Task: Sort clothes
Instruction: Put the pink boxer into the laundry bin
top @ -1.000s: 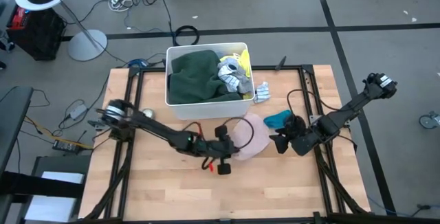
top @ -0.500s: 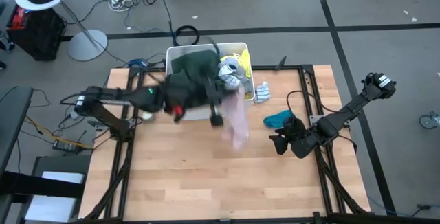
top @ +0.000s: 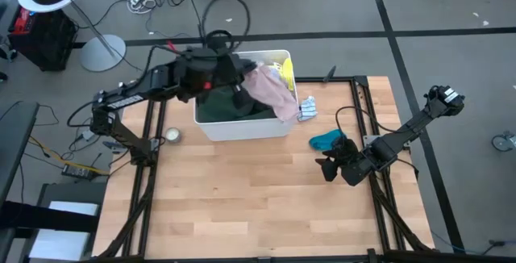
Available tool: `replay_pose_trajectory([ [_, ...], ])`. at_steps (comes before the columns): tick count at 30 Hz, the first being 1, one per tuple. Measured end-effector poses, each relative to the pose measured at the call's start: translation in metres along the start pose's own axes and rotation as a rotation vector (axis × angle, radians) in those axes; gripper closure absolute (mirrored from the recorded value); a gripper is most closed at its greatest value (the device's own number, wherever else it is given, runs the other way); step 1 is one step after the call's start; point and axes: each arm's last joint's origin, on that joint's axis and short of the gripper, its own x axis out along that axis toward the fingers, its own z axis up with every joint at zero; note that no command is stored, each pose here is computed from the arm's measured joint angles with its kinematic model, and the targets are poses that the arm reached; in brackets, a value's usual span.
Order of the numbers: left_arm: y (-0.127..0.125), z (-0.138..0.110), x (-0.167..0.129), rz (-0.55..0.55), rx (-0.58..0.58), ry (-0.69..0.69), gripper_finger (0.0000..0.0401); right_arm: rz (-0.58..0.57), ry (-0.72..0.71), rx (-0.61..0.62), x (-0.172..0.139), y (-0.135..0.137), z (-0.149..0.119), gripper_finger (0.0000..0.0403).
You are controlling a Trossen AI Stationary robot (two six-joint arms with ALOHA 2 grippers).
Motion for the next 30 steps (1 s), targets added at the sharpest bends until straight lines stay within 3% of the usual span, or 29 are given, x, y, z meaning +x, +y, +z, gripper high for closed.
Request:
replay_pose_trajectory([
  [3,-0.004,-0.026,0.019,-0.029,-0.01,0.111,0.0401,-0.006,-0.01,-0.003,0.0,0.0,0.0,0.0174],
  [8,-0.008,-0.093,0.062,-0.003,-0.07,0.305,0.0401,-0.007,-0.016,-0.003,0.0,-0.001,0.0,0.0174],
  [14,-0.006,-0.178,0.099,0.008,-0.241,0.376,0.0401,-0.007,-0.016,-0.002,0.0,-0.001,0.0,0.0174],
  [20,0.0,-0.253,0.106,-0.019,-0.445,0.414,0.0401,-0.008,-0.017,-0.003,0.0,-0.001,0.0,0.0174],
  [24,0.0,-0.278,0.104,-0.045,-0.529,0.404,0.04,-0.015,-0.027,-0.007,0.0,-0.001,0.001,0.0174],
  [30,-0.002,-0.276,0.107,-0.109,-0.59,0.342,0.0391,-0.02,-0.041,-0.007,0.0,-0.001,0.001,0.0174],
])
